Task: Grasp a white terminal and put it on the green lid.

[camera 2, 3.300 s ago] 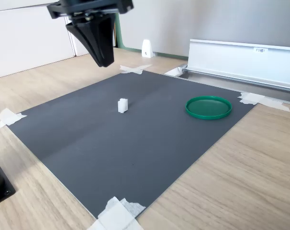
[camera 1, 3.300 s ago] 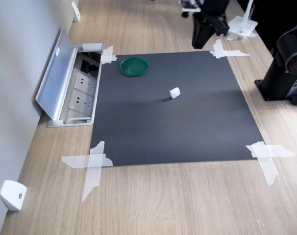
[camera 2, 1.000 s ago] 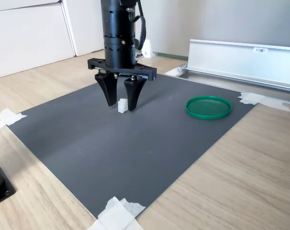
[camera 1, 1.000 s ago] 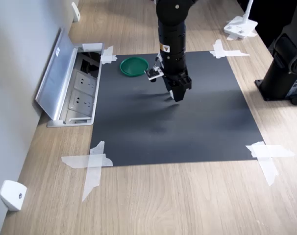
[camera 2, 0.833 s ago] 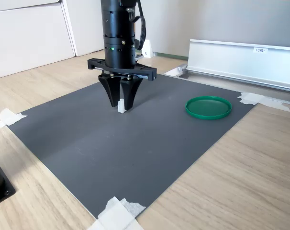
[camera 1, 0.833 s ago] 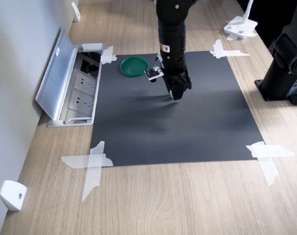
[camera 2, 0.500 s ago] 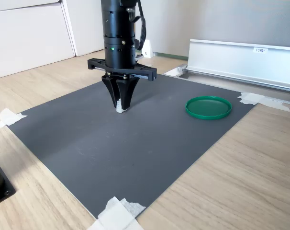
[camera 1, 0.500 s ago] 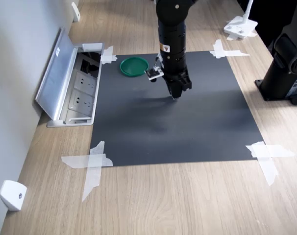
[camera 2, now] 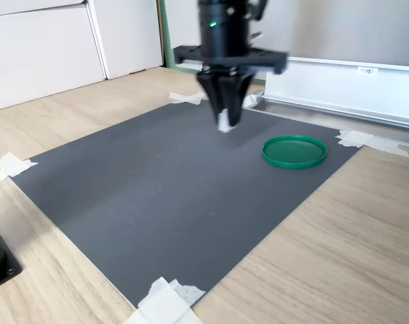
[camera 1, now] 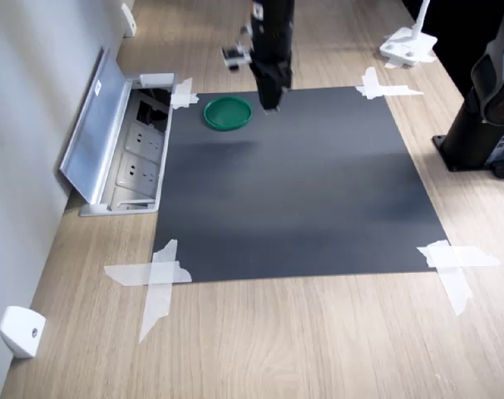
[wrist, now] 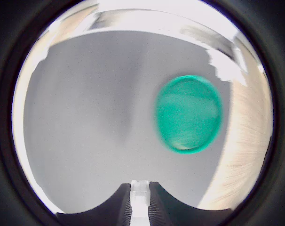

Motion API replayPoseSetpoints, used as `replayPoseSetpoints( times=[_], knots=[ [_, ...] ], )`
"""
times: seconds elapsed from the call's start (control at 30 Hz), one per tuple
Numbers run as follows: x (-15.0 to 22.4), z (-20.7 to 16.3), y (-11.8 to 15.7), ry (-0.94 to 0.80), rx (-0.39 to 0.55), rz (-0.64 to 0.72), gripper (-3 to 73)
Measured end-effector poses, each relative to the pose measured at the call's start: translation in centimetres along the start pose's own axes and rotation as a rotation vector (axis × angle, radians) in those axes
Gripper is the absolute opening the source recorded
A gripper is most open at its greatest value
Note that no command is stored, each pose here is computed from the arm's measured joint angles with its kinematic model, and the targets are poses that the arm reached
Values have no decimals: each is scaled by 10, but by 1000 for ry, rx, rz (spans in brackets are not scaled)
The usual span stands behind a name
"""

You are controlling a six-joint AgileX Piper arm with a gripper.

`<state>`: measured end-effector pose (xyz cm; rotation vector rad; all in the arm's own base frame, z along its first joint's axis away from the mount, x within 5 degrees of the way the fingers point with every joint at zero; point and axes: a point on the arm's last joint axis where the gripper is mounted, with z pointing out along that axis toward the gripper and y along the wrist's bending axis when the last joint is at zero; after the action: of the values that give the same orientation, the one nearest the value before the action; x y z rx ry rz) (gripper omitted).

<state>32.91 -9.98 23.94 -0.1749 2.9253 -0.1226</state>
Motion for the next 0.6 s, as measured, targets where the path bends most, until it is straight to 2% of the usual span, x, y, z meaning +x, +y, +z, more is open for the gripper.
replayPoseSetpoints(
  times=[0.23,0.6],
  knots=[
    [-18,11,-47,-30,45,59,103],
    [-39,42,-56,-39,-2,75,103]
  ],
)
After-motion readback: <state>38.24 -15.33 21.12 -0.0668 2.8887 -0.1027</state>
